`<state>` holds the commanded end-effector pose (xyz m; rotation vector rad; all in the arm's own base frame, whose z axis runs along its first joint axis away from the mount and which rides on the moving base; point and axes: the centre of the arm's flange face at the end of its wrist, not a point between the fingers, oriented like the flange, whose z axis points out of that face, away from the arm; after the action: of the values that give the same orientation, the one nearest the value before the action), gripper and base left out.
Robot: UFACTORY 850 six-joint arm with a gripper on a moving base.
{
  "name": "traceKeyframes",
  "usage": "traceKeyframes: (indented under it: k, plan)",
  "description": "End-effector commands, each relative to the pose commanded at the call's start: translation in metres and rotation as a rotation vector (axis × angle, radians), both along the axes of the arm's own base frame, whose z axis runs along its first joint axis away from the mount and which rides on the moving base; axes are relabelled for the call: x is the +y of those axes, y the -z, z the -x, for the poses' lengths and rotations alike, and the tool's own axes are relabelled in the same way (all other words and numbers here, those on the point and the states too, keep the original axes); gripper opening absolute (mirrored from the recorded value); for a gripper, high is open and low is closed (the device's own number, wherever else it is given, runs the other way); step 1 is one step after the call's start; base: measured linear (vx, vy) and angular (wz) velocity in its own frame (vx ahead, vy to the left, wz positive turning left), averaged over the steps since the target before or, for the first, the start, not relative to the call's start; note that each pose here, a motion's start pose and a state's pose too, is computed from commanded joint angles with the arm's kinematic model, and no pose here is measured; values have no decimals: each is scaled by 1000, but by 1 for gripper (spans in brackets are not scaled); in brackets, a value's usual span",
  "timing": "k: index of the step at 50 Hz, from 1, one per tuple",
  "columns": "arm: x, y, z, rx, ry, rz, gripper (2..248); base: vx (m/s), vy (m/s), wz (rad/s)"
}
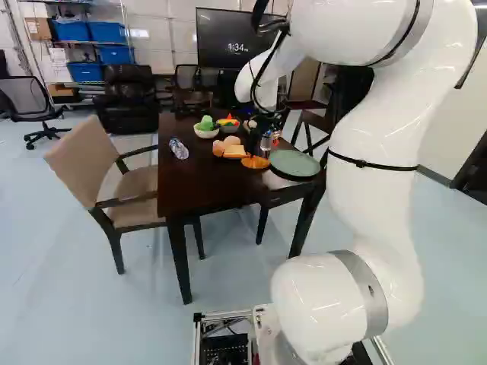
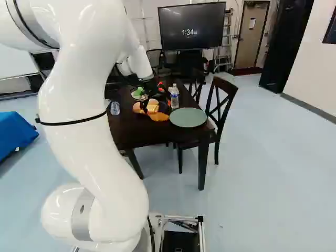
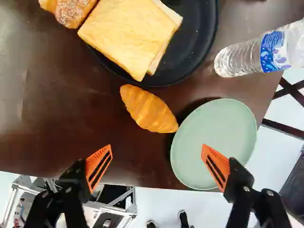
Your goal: Move the croissant to the empty plate
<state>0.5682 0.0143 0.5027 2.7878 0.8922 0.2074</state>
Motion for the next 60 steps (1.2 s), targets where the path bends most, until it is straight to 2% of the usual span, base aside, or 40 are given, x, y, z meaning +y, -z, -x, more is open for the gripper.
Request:
traceKeyframes:
  k: [60]
  plan:
    - [0, 0, 0, 96, -611, 123, 247, 0, 0, 0]
